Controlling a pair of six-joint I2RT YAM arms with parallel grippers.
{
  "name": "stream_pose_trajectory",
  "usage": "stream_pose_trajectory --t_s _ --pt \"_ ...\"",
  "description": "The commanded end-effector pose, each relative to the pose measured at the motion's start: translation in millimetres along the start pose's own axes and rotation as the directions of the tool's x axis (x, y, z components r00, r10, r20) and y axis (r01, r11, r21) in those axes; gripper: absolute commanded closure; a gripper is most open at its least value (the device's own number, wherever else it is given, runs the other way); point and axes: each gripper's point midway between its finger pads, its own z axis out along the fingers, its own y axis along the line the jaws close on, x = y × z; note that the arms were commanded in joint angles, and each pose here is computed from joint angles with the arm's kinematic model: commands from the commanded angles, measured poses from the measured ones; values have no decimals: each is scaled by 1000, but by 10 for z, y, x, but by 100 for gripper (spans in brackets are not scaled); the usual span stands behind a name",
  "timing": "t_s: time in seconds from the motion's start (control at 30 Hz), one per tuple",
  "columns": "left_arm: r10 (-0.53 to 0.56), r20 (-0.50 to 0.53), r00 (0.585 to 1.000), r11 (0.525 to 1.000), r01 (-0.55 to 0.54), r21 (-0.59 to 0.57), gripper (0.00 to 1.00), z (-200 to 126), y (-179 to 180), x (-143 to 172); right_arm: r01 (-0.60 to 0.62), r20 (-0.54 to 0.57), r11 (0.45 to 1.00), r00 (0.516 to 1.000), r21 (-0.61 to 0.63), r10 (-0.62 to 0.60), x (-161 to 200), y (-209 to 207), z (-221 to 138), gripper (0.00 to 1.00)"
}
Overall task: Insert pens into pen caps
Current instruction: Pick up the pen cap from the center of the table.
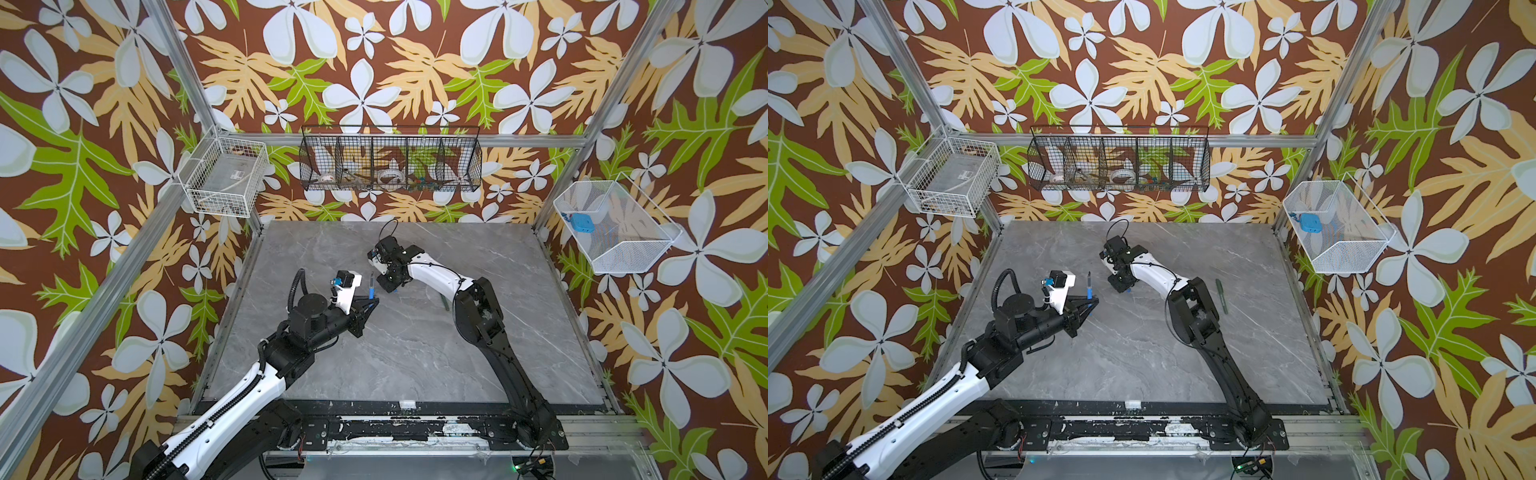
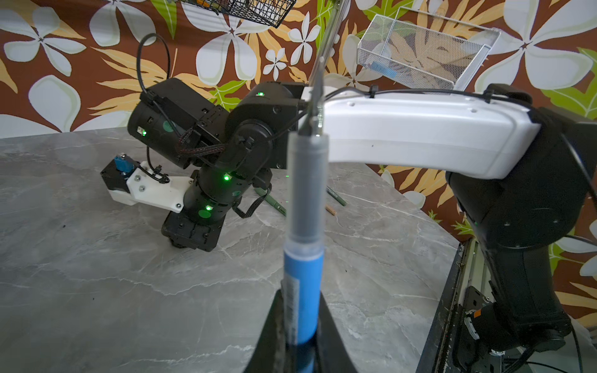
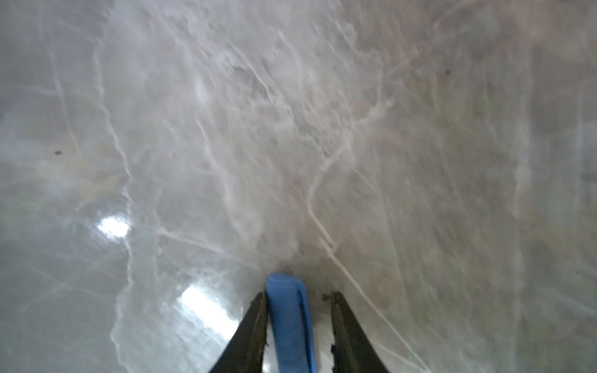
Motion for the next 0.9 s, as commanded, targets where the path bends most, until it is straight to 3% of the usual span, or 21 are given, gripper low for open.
stream_pose_trajectory --t_s 0.0,0.23,0.37,0.5,0.67,0.87 --pt "12 13 1000 1000 -12 -10 100 7 18 -44 31 -227 999 974 26 -24 612 -63 79 64" --pt "14 20 1000 1000 -14 -4 100 -7 2 -61 23 -160 998 987 -63 -33 427 101 104 65" --pt "13 15 1000 1000 -13 -6 100 -4 8 -46 24 -180 997 983 -70 -36 452 127 169 66" --pt "11 7 1000 1000 -11 -13 100 -1 23 -24 11 -221 1000 975 -22 -15 531 22 167 77" --pt "20 15 1000 1000 -20 -18 100 -7 29 -44 -59 -153 998 987 -9 57 405 -110 -75 86" --pt "39 63 997 999 -38 -19 100 26 49 -73 -125 16 989 992 -84 126 155 -130 -569 91"
